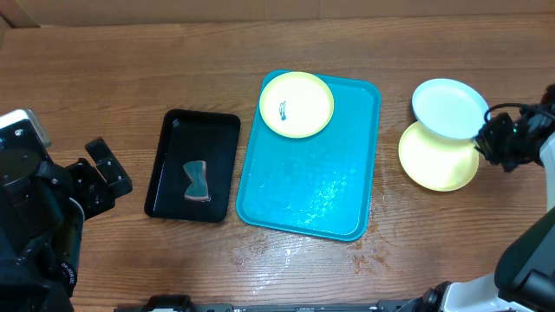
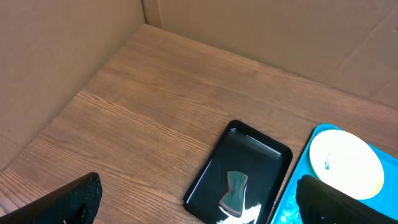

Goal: Clean dirty plates on tray and stack at the side
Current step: 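Carry the white plate right and set it on the yellow plate, then move the right gripper back to the teal tray's right edge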

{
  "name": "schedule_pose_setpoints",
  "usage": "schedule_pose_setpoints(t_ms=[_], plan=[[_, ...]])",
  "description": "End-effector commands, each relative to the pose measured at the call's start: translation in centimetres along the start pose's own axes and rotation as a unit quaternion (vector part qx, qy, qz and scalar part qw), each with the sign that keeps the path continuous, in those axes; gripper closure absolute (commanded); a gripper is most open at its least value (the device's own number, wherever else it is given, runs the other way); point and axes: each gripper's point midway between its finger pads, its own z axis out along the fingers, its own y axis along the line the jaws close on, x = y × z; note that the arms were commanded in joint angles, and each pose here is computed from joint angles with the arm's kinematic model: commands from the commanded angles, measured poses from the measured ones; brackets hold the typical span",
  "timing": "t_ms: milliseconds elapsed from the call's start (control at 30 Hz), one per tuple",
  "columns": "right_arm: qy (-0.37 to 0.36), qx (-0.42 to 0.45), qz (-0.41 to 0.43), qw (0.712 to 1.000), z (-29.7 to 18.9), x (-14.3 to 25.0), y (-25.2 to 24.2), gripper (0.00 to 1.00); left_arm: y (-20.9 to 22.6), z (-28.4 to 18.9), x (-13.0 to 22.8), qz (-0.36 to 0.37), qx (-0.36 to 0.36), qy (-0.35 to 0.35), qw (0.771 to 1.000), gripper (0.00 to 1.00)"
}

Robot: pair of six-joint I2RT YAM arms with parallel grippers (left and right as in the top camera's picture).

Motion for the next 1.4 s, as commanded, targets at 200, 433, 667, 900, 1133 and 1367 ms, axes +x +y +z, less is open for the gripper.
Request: schedule_pose_setpoints(t_ms=[200,433,667,900,1133,1367], plan=[[-0.068,-0.048,-0.142,0.986,0.2,-1.0,7.0,0.63,0.3,-0.2,-0.2,-0.009,-0.007,-0.006,1.000,0.00],[-0.128,0.012,-0.170,0.977,4.1,-3.6,7.5,0.72,0.3,-0.2,-0.2,-0.008,-0.007,-0.006,1.000,0.00],[-0.100,0.040,-0.161,0.981,8.2,-3.6,5.6,0.76,0.3,-0.2,-0.2,-0.008,-0.007,-0.006,1.000,0.00],[0.006,0.087,-0.105,0.991,8.1,1.4,2.4,0.93,0.3,-0.2,-0.2,-0.008,-0.007,-0.006,1.000,0.00],[0.146,0.155,-0.059,0.975,5.9,8.2,-1.1,0.93,0.3,-0.2,-0.2,-0.008,-0.007,-0.006,1.000,0.00],[0.147,0.069,-0.115,0.980,3.5,9.2,2.4,0.82,0.3,-0.2,-0.2,-0.008,-0.007,-0.006,1.000,0.00]])
